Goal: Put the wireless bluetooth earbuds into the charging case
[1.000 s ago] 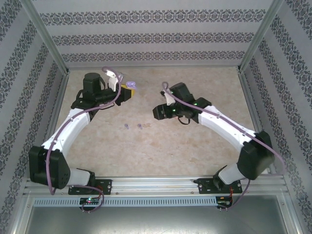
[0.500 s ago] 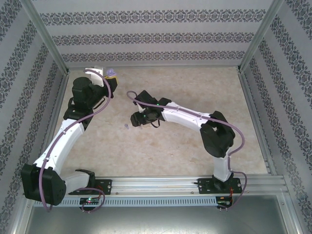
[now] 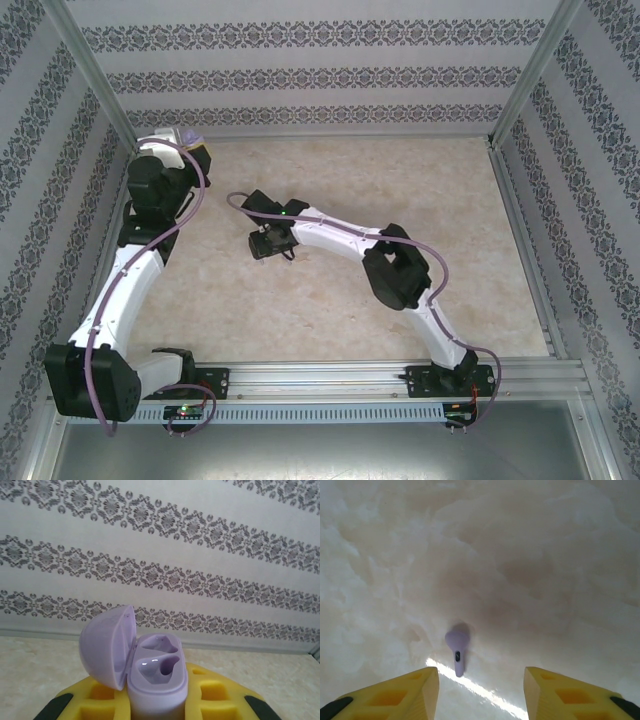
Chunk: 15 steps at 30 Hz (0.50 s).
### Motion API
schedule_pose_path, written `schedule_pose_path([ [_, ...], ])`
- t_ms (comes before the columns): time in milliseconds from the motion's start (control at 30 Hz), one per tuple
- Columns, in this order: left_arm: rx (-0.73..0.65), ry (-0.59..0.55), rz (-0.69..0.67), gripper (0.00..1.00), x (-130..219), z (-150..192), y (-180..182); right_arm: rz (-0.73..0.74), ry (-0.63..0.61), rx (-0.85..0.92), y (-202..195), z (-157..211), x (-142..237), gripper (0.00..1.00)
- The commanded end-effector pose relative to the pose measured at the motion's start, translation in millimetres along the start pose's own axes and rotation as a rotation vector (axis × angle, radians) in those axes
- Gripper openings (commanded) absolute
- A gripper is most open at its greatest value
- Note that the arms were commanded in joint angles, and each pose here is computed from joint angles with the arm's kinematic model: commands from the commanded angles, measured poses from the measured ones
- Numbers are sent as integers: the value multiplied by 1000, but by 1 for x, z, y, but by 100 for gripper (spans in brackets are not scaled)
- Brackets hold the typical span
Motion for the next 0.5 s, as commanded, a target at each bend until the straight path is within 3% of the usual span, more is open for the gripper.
schedule_pose_path([
  [0, 42, -86, -40, 0, 8, -22, 13, 85, 7, 27, 0, 5, -6, 48],
  [467, 90, -100, -69, 0, 13, -18, 32, 209, 10, 88, 4, 9, -30, 48],
])
Point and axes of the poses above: each hand's point on the last joint's axis, 136 mm out from that joint toward the fingers, its own x axis back along the fingers, its own y axis along the line the jaws close on, z = x × y, the point moved 1 cm from there along x, back along the fingers, and after that the axes turned 12 degrees about -x, right-handed, at the moved point
